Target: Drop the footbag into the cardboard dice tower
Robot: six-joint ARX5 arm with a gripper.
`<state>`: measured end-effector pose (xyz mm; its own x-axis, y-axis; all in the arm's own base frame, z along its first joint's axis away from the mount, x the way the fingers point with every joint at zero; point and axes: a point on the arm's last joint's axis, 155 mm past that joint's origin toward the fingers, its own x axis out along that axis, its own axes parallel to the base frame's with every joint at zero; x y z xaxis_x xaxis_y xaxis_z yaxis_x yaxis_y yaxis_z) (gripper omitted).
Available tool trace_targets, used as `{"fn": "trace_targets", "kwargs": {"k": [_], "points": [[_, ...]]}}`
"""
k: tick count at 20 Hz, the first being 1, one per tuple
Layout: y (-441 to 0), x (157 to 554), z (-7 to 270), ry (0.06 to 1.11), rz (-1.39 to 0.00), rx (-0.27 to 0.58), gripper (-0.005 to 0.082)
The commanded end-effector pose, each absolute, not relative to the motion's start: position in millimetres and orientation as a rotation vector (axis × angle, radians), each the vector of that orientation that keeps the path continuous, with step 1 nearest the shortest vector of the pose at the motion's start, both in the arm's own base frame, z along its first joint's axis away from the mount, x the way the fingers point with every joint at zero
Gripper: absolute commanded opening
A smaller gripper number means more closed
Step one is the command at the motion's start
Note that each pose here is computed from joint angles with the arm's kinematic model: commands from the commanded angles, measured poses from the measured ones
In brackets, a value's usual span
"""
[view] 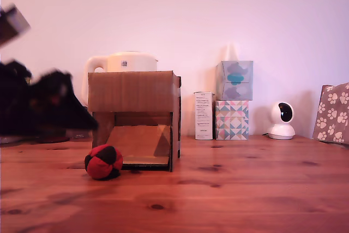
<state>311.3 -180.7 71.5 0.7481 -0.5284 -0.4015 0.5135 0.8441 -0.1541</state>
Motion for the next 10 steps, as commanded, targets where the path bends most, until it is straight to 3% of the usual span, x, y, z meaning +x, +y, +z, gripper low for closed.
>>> {"fn": "trace_targets", "kwargs": {"k": [1, 5, 10], "points": [[-183, 321, 74, 0.421, -0.569, -0.012, 0.0787], [-190, 338, 62, 0.436, -0.57, 0.048, 0.0783], [-197, 363, 43, 0.484, -0.55, 0.06, 0.0782]]}}
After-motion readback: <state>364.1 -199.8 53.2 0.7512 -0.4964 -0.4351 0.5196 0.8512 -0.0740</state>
